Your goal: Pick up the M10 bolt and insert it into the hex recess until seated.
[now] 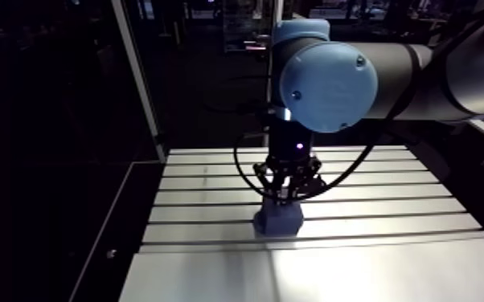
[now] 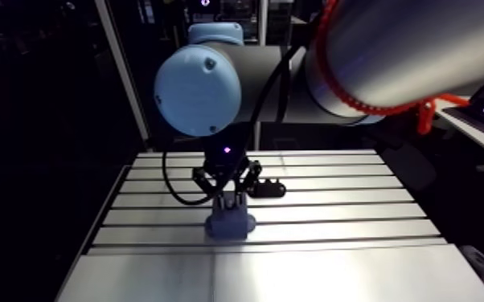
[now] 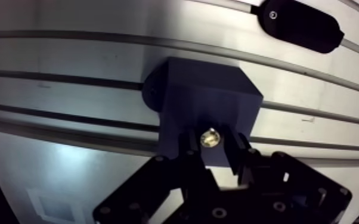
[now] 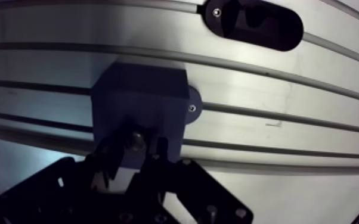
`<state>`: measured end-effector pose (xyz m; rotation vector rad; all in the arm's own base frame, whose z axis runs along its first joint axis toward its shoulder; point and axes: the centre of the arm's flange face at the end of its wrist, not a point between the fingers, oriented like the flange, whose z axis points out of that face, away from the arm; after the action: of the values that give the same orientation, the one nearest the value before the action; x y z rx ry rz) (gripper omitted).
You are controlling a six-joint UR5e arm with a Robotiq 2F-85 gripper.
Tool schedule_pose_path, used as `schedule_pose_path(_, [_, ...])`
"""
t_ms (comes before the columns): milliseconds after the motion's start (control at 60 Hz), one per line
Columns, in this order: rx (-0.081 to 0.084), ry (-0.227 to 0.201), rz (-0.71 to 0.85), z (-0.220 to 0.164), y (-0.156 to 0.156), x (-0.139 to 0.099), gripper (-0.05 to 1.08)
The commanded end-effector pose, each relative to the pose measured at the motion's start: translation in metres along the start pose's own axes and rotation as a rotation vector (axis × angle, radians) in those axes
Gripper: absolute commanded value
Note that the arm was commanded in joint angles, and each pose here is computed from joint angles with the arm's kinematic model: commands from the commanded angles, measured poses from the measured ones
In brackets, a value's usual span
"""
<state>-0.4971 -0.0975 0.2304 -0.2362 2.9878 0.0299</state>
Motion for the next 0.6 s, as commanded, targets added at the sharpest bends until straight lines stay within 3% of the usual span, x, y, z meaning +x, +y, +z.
schedule_pose_path(17, [0.000,0.006,-0.001,-0.0008,0.0001,0.0007,0.62])
schedule_pose_path(600, [0.002,0.005,-0.001,-0.0003,-0.0003,-0.0002,0.67])
